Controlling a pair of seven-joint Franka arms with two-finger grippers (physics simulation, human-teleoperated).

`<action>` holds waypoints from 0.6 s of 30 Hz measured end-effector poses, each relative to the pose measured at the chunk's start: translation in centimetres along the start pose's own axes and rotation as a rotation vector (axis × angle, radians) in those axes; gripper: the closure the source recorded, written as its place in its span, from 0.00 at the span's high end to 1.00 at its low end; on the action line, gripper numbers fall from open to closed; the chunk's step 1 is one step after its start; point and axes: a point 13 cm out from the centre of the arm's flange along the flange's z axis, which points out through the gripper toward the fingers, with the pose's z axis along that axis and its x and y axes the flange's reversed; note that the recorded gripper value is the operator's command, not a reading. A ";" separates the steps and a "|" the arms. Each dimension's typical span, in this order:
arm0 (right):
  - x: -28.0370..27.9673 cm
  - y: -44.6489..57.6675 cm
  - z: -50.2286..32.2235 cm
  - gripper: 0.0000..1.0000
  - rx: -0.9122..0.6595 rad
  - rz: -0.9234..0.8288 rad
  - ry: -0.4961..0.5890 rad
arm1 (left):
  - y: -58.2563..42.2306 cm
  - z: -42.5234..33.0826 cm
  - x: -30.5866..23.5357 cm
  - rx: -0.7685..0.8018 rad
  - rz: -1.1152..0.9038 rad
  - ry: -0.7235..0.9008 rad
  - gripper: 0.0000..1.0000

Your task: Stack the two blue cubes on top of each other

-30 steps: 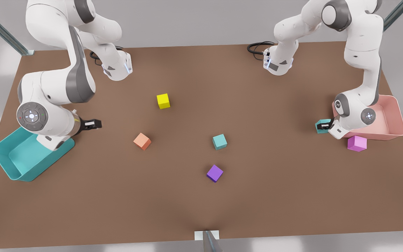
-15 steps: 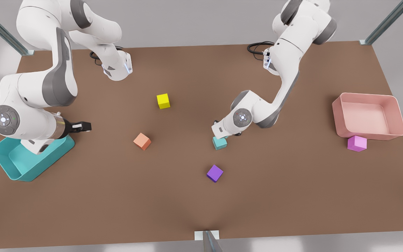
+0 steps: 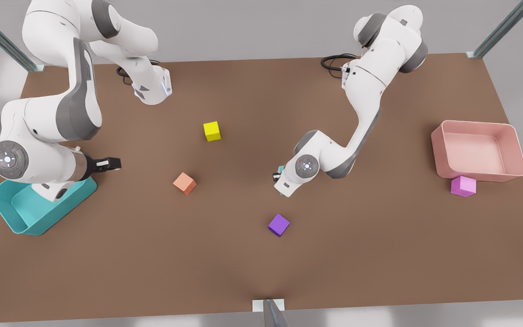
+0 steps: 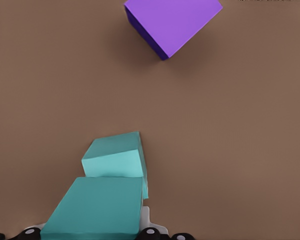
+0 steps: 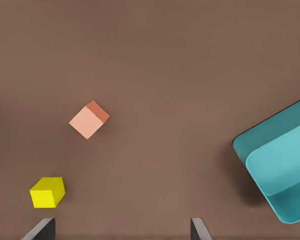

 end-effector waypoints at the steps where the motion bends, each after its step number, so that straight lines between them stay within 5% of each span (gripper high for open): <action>1: -0.1 0.0 0.0 1.00 0.000 -0.001 0.000 | 0.0 0.2 0.0 -0.002 -0.020 0.003 0.62; 15: -0.3 0.0 0.3 1.00 -0.002 -0.014 0.005 | 0.5 0.5 -1.1 0.007 -0.217 -0.010 0.62; 18: -0.4 0.0 0.4 1.00 -0.003 -0.015 0.009 | 0.5 0.4 -1.3 0.011 -0.242 -0.015 0.70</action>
